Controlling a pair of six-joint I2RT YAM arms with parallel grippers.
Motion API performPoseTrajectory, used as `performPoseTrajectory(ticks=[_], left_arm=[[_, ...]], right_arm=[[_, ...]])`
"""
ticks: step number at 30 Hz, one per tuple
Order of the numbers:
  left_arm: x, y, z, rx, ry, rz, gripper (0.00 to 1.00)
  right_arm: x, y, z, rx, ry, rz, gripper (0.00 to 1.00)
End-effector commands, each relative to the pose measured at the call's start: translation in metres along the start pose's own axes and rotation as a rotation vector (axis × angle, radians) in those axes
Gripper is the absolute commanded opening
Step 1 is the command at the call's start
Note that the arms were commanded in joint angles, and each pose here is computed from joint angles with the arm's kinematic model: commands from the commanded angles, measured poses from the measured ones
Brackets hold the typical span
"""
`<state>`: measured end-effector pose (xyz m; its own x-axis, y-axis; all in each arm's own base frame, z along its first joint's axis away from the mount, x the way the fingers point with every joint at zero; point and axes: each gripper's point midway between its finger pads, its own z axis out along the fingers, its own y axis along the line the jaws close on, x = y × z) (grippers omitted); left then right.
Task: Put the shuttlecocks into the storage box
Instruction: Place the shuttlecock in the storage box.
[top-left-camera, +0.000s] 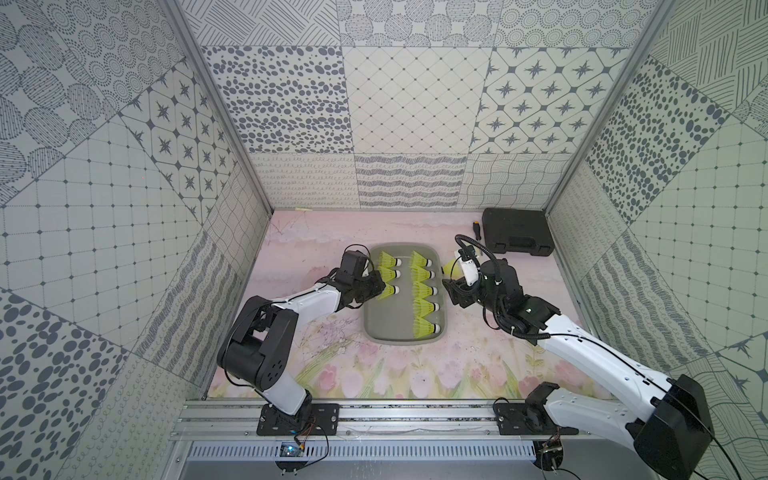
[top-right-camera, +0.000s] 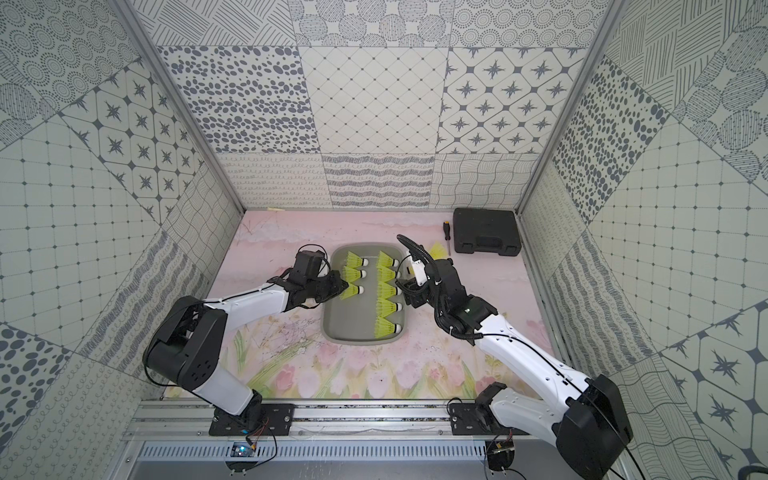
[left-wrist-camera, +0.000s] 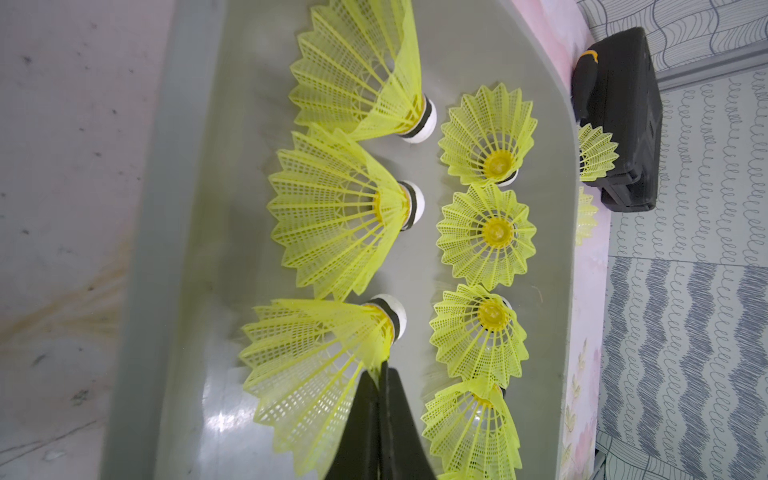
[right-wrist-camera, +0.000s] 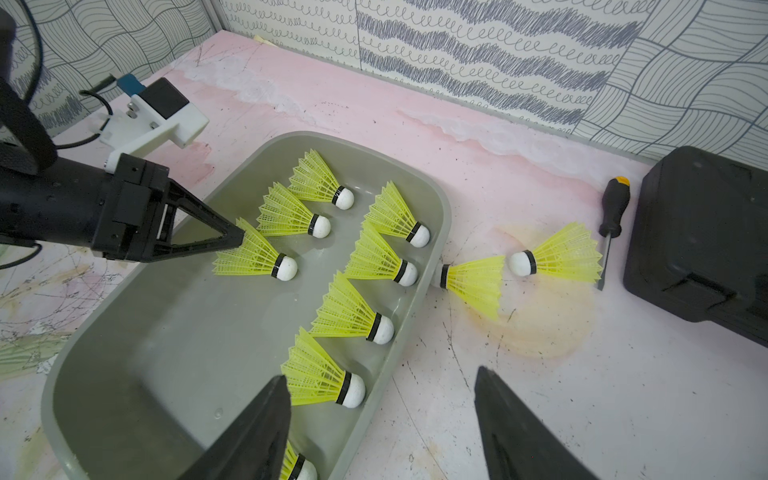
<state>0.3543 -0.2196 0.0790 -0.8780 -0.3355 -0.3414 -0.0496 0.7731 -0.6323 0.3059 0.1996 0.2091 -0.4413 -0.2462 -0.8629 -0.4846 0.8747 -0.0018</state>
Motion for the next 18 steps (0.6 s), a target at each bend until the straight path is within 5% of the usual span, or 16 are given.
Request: performPoseTrajectory(ticks=[1,18], left_arm=[[-0.0019,0.0084,-0.0001,-0.046,0.001,0.029,0.04],[-0.0047,0.005,-0.0018,-0.04,-0.005,0.056,0.26]], right_arm=[[-0.0035,0.0007,0.0009,0.002,-0.017,-0.003,0.73],[-0.0001,-0.0001,0.0038,0.007,-0.007,0.013,0.73]])
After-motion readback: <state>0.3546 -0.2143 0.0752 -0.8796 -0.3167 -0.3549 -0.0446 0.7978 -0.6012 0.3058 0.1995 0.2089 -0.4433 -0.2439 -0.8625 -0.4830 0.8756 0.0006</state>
